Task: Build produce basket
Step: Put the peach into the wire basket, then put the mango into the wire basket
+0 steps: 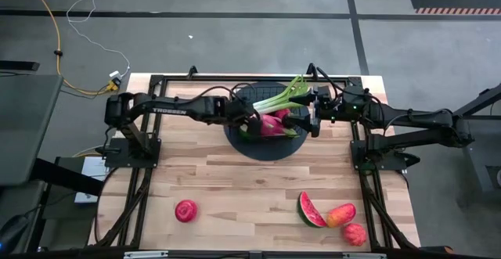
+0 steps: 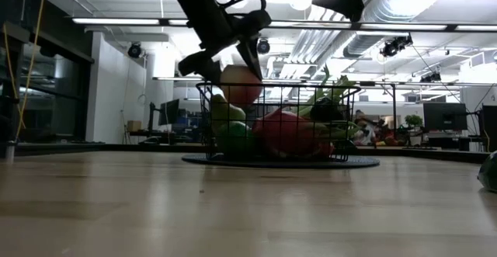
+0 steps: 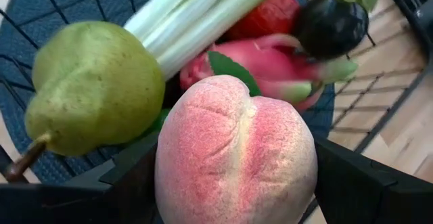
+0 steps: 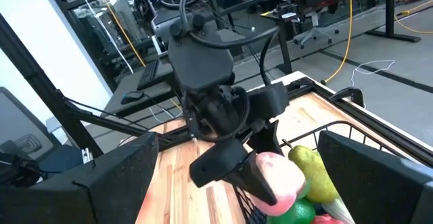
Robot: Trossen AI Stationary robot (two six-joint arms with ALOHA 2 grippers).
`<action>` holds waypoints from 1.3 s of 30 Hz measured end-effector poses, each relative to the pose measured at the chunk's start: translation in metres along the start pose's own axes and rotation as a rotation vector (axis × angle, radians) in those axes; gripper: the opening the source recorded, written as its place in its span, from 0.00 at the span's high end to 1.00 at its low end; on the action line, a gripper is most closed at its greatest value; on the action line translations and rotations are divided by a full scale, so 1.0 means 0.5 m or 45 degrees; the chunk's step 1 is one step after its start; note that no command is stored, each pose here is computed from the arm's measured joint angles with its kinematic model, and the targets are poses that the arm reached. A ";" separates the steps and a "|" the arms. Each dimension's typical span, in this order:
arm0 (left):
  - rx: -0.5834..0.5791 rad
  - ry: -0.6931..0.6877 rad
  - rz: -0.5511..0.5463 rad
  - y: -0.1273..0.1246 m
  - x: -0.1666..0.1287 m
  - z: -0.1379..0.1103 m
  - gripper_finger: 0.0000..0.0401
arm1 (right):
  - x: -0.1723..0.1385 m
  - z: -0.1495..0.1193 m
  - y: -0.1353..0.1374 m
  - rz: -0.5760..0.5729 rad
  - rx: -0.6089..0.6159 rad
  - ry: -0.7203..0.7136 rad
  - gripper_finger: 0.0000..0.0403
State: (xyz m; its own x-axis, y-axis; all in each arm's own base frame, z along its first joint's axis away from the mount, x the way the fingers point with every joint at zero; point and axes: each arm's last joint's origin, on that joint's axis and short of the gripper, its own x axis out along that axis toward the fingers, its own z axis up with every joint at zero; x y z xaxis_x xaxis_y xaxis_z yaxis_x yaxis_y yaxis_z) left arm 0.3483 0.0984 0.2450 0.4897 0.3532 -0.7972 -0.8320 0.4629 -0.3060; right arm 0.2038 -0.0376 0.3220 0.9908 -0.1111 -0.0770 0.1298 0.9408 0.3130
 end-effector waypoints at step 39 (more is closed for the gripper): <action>0.221 -0.500 -0.337 0.062 -0.319 0.088 0.02 | 0.000 0.000 -0.001 -0.036 0.002 -0.007 0.02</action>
State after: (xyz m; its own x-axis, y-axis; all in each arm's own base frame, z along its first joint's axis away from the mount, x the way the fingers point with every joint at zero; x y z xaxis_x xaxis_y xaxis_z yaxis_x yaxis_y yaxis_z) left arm 0.2558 0.0921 0.3855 0.7671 0.4691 -0.4376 -0.6265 0.6948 -0.3533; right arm 0.2038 -0.0382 0.3218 0.9870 -0.1393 -0.0805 0.1576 0.9369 0.3120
